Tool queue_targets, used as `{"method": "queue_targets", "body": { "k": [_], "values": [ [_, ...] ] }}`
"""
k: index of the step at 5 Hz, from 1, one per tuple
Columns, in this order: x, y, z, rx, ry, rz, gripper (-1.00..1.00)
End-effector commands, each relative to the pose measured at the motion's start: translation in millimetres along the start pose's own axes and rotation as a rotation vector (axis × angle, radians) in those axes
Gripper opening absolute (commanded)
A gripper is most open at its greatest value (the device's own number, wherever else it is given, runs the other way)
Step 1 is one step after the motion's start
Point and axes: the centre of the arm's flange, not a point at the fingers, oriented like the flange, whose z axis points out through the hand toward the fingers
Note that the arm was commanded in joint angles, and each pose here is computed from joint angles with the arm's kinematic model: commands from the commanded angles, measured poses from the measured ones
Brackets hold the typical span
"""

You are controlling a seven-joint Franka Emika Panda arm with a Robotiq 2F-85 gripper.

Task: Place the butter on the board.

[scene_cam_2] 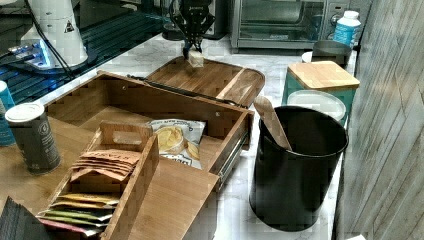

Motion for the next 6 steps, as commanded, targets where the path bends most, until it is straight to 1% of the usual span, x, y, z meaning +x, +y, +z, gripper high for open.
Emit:
{"method": "queue_targets", "body": {
  "k": [1, 2, 3, 4, 6],
  "values": [
    [16.4, -37.9, -13.7, 0.083, -0.077, 0.199, -1.00],
    [19.9, -41.1, -14.0, 0.045, -0.108, 0.214, 1.00],
    [22.6, -39.7, -9.8, 0.050, -0.105, 0.205, 1.00],
    [24.2, -32.6, -9.6, 0.105, -0.099, 0.215, 1.00],
    [24.2, -32.6, -9.6, 0.106, -0.099, 0.215, 1.00]
  ]
}}
